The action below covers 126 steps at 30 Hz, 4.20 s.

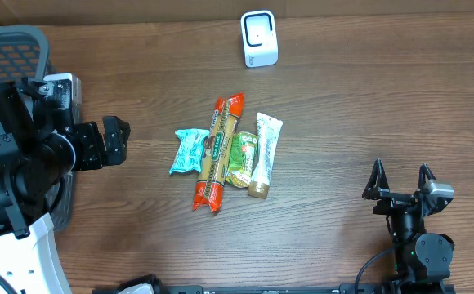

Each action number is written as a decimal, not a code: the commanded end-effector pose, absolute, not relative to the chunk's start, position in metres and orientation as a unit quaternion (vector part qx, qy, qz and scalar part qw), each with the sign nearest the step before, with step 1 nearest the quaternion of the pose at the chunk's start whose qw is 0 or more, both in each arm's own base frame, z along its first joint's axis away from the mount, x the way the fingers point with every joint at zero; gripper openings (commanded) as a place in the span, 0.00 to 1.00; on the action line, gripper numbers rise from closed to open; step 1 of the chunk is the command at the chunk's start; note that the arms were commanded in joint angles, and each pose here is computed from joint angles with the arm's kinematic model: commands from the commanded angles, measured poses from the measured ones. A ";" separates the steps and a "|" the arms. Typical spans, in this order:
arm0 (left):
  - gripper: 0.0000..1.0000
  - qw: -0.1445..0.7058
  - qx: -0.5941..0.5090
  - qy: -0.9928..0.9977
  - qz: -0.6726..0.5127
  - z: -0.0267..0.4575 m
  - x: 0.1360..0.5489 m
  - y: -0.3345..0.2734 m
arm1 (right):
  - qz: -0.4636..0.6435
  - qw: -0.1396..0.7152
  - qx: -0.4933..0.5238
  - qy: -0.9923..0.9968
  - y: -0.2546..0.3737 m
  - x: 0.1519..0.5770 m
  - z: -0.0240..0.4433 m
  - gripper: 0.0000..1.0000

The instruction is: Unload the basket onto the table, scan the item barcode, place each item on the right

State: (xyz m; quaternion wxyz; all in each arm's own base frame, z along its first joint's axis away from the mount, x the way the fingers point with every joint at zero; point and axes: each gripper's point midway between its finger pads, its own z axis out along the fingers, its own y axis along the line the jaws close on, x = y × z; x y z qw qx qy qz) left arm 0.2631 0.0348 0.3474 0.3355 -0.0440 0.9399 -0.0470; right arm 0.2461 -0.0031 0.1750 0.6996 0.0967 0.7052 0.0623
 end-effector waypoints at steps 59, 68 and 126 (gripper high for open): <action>1.00 0.336 -0.034 0.940 -0.050 0.346 0.261 0.033 | 0.064 0.701 0.094 0.704 -0.001 0.246 0.173 1.00; 0.99 0.336 -0.034 0.940 -0.050 0.346 0.261 0.033 | 0.064 0.701 0.094 0.704 -0.001 0.246 0.173 1.00; 0.99 0.336 -0.034 0.940 -0.050 0.346 0.261 0.033 | 0.354 0.395 -0.066 0.845 0.126 0.290 0.230 1.00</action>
